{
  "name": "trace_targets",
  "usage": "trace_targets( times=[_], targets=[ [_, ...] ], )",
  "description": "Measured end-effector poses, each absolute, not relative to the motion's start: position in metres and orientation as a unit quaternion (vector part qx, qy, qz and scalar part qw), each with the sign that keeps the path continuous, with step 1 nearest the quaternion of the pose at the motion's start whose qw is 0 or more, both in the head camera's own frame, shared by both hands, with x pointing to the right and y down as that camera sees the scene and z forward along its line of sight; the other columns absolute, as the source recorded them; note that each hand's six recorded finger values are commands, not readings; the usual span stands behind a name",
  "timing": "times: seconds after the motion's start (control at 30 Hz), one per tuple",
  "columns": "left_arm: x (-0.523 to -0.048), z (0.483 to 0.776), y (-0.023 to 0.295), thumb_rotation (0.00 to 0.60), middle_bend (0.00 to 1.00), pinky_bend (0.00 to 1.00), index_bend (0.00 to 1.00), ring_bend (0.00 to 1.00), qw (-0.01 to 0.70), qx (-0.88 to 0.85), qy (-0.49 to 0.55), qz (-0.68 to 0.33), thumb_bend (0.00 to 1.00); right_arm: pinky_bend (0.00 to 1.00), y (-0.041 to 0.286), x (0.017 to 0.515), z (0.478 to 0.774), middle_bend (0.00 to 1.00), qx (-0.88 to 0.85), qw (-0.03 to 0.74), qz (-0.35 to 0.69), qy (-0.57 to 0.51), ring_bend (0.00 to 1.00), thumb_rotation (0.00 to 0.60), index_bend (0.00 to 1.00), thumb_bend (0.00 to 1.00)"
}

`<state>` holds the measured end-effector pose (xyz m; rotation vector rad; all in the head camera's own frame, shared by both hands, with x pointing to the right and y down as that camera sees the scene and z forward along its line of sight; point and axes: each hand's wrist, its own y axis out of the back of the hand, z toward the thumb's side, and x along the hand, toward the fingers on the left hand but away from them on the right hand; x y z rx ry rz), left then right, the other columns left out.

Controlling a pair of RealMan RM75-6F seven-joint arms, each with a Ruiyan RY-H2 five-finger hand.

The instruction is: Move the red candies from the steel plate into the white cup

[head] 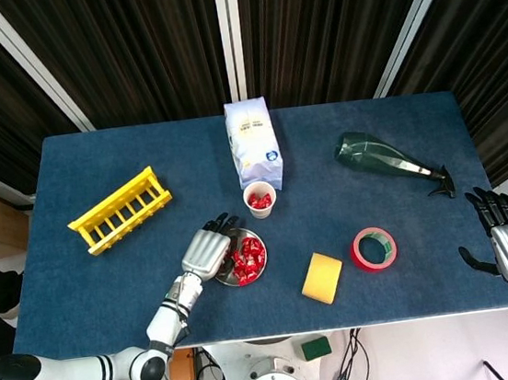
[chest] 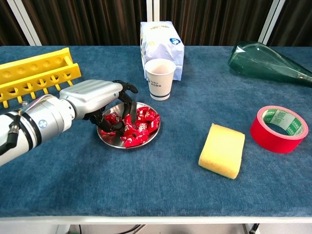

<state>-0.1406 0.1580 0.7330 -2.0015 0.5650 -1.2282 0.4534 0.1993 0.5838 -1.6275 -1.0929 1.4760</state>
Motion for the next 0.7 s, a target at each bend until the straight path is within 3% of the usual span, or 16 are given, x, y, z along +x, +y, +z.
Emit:
trace_targets(
  times=[0.7],
  targets=[
    [-0.151, 0.709, 0.144, 0.600, 0.15, 0.20, 0.64, 0.03, 0.329, -0.784, 0.262, -0.456, 0.40, 0.00, 0.199, 0.453, 0.584, 0.00, -0.625, 0.337, 0.566, -0.419, 0.00, 0.600, 0.00, 0.29]
  ],
)
